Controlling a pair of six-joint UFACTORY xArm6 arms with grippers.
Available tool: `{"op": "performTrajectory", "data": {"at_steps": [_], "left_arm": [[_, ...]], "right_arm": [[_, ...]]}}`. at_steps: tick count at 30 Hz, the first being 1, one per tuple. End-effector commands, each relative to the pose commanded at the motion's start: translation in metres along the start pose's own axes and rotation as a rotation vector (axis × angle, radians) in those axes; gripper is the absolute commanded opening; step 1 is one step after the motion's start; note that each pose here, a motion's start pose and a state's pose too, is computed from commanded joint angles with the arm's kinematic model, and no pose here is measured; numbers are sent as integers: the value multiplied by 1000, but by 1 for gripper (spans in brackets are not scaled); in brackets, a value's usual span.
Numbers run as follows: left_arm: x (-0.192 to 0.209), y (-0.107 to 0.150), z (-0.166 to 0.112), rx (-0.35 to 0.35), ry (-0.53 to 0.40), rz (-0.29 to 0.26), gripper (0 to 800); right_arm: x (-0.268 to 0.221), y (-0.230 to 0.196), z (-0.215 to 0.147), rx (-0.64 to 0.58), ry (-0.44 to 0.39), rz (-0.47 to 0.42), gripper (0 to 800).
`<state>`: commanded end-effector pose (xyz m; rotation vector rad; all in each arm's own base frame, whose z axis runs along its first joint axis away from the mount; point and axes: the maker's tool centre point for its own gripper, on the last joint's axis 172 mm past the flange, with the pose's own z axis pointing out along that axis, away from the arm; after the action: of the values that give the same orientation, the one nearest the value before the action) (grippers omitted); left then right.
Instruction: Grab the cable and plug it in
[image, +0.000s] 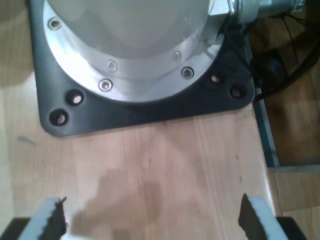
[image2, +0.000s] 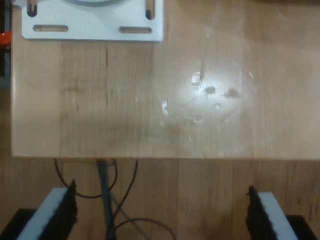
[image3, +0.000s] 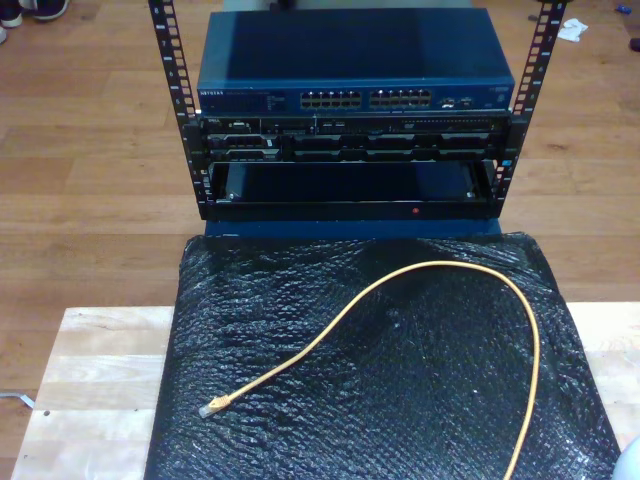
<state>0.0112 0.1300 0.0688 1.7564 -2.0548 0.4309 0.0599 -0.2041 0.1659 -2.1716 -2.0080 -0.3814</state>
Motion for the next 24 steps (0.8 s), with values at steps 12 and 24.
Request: {"op": "performTrajectory", "data": {"at_steps": [12,24], "left_arm": [[6,-18,-58,63,23,-5,800],[41,-59,-87,77,129,-50,800]], "right_arm": [[23,62,-39,-83,73,88,799],[61,130,-71,-50,158,110,798]]}}
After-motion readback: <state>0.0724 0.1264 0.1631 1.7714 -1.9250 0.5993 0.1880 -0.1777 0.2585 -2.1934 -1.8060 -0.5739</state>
